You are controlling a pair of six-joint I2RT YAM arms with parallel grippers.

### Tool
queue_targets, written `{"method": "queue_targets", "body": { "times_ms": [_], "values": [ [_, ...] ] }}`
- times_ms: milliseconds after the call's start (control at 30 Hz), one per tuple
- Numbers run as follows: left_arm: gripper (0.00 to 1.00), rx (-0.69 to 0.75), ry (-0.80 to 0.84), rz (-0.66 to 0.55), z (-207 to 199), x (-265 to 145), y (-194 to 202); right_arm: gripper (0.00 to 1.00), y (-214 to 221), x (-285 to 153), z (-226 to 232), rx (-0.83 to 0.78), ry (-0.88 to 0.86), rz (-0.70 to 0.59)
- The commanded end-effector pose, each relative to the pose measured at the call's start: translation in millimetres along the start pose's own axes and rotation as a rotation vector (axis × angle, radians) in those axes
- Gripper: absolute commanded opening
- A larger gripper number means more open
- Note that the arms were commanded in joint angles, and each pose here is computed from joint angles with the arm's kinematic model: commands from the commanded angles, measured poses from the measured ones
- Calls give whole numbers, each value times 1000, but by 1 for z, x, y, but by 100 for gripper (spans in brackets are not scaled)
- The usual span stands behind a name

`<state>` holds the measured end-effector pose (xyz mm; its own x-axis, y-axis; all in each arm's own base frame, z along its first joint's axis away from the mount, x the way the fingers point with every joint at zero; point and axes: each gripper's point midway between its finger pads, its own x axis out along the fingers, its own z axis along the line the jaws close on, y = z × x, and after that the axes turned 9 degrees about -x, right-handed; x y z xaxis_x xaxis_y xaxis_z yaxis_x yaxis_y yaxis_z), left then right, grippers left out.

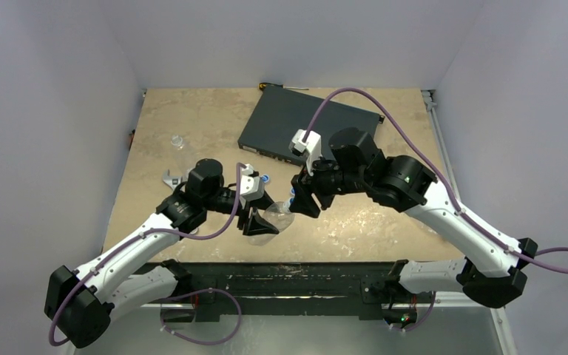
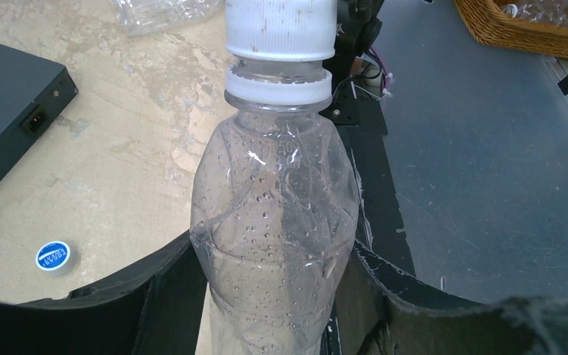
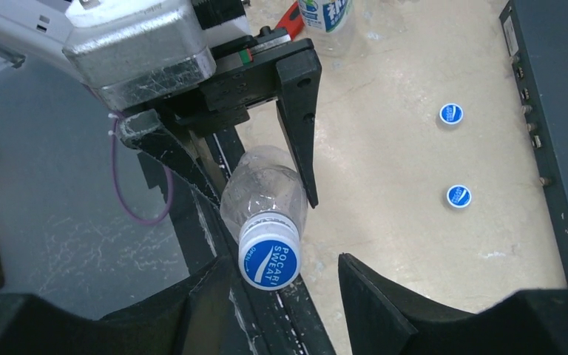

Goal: Screw on the bottle caps
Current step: Screw the bottle cap onto the plastic bottle.

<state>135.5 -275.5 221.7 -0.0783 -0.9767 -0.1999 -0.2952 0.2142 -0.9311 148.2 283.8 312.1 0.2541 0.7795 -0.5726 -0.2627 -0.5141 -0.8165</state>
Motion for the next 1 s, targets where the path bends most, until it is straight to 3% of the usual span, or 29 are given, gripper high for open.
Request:
{"method": "queue_targets", "body": {
  "times_ms": [0,167,667,967],
  "values": [
    [18,5,27,-9,-7,-2,-4,56,-21,-7,7,-47,-38,-53],
    [18,14,19,-12,-6,-3,-5,50,-19,-4,8,-47,-49,-31],
    [18,12,3,-9,-3,-2,-4,42,-10,3,18,-38,-87,13],
    [18,19,-26,-11,2,-3,-5,21,-6,7,16,2,-71,41]
  ]
}}
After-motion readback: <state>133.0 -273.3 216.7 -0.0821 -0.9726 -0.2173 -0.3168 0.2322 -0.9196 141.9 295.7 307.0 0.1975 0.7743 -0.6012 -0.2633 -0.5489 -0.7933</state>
